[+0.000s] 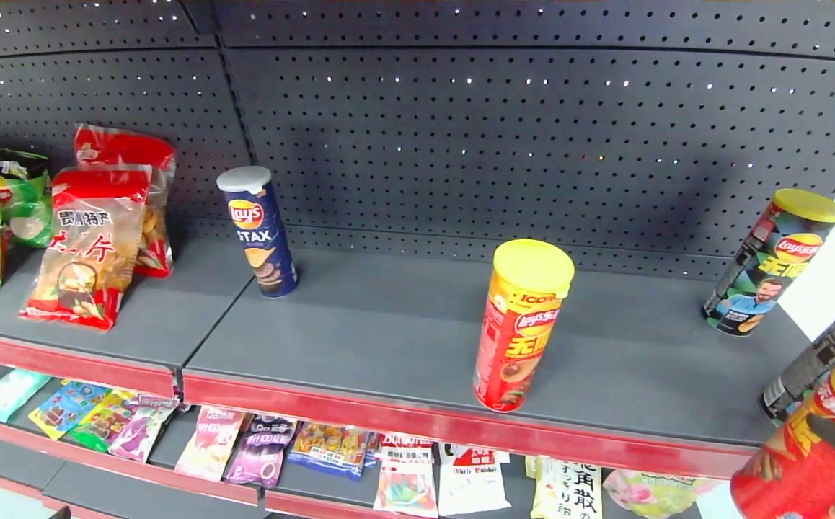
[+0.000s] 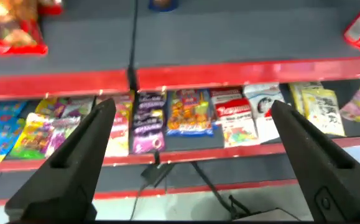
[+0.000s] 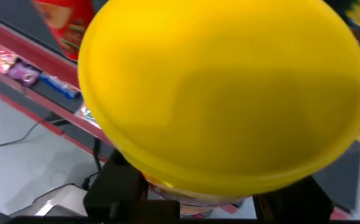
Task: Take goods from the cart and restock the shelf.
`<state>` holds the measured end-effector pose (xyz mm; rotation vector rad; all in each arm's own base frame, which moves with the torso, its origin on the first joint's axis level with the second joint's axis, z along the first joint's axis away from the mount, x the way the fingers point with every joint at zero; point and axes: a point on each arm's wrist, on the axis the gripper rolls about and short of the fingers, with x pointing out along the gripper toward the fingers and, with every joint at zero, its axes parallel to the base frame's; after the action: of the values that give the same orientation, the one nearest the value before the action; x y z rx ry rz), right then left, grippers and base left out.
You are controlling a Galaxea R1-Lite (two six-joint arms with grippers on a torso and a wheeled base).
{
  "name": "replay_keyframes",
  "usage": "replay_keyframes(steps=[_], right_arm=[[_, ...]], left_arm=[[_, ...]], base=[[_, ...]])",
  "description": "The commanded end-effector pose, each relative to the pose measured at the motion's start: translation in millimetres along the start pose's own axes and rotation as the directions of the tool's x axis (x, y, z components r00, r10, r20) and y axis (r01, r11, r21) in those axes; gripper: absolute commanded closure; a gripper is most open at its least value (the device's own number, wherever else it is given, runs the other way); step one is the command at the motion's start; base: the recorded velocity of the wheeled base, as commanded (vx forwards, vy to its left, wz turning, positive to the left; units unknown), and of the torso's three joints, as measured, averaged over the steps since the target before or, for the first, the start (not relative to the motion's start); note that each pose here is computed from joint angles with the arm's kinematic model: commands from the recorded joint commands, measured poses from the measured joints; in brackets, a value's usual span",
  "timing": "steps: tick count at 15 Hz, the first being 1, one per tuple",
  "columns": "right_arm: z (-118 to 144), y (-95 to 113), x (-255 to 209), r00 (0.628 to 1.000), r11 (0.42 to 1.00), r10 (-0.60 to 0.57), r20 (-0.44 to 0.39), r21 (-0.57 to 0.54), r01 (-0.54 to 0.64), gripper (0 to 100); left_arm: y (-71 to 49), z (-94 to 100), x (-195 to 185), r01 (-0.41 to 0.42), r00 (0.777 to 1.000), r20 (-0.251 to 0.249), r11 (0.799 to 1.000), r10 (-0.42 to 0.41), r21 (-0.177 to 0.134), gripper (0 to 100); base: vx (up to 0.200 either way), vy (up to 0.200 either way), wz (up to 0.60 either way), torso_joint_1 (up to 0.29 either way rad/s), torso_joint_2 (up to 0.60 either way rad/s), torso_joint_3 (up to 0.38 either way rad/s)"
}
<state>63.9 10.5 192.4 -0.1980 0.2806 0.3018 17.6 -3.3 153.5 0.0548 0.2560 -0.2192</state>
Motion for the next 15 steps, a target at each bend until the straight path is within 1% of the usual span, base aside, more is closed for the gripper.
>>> replay_keyframes(steps=[1, 3, 4, 5, 6, 7, 9, 10, 11, 12, 13, 14, 15], right_arm=[[11, -4, 14, 1.000, 1.000, 0.021, 0.006, -0.001, -0.021, 100], [25, -10, 32, 0.999, 0.999, 0.041, -0.007, 0.001, -0.041, 100], [33, -11, 42, 0.997, 0.997, 0.073, -0.012, 0.001, -0.073, 100], [45, -14, 59, 0.993, 0.993, 0.117, -0.024, 0.004, -0.117, 100], [53, -16, 71, 0.992, 0.992, 0.123, -0.017, 0.006, -0.122, 100], [61, -18, 84, 0.992, 0.992, 0.125, 0.001, -0.001, -0.125, 100], [64, -21, 104, 0.992, 0.992, 0.124, 0.006, 0.000, -0.124, 100], [65, -23, 122, 0.992, 0.992, 0.124, 0.019, -0.005, -0.124, 100], [65, -21, 129, 0.991, 0.991, 0.135, 0.023, -0.011, -0.135, 100], [69, -17, 140, 0.987, 0.987, 0.160, 0.022, -0.017, -0.160, 100], [73, -14, 147, 0.984, 0.984, 0.179, 0.024, -0.020, -0.179, 100], [76, -13, 154, 0.982, 0.982, 0.188, 0.025, -0.021, -0.187, 100], [78, -13, 159, 0.981, 0.981, 0.192, 0.027, -0.018, -0.191, 100]], left_arm=[[1.3, -14.6, -7, -0.008, 0.999, 0.033, 1.000, 0.008, 0.007, 0], [2.9, -24.2, -13, -0.041, 0.997, 0.059, 0.999, 0.040, 0.003, 0], [3.5, -28.6, -17, -0.042, 0.996, 0.076, 0.999, 0.042, 0.000, 0], [4.7, -38.3, -23, -0.065, 0.995, 0.071, 0.998, 0.065, 0.000, 0], [5.4, -44.6, -28, -0.074, 0.995, 0.063, 0.997, 0.074, -0.002, 0], [5.5, -49.9, -32, -0.088, 0.994, 0.060, 0.996, 0.089, -0.014, 0], [3.4, -58.3, -34, -0.160, 0.985, 0.061, 0.986, 0.162, -0.036, 0], [1.4, -62.6, -33, -0.215, 0.974, 0.054, 0.973, 0.219, -0.083, 0], [0.5, -64.6, -33, -0.239, 0.968, 0.054, 0.965, 0.246, -0.111, 0], [0.3, -69.2, -30, -0.241, 0.968, 0.043, 0.962, 0.248, -0.127, 0], [-0.1, -74.9, -25, -0.220, 0.973, 0.049, 0.970, 0.226, -0.108, 0], [-1.2, -74.7, -20, -0.163, 0.978, 0.116, 0.984, 0.171, -0.077, 0], [-2.1, -76.1, -17, -0.118, 0.980, 0.154, 0.991, 0.125, -0.059, 0]], base=[[0.000, 0.000, 0.00, 0.000, 0.00, 0.000], [0.000, 0.000, 0.00, 0.000, 0.00, 0.000], [0.000, 0.000, 0.00, 0.000, 0.00, 0.000], [0.000, 0.000, 0.00, 0.000, 0.00, 0.000], [0.000, 0.000, 0.00, 0.000, 0.00, 0.000], [0.000, 0.000, 0.00, 0.000, 0.00, 0.000], [0.000, 0.000, 0.00, 0.000, 0.00, 0.000], [0.000, 0.000, 0.00, 0.000, 0.00, 0.000], [0.000, 0.000, 0.00, 0.000, 0.00, 0.000], [0.000, 0.000, 0.00, 0.000, 0.00, 0.000], [0.000, 0.000, 0.00, 0.000, 0.00, 0.000], [0.000, 0.000, 0.00, 0.000, 0.00, 0.000], [0.000, 0.000, 0.00, 0.000, 0.00, 0.000]])
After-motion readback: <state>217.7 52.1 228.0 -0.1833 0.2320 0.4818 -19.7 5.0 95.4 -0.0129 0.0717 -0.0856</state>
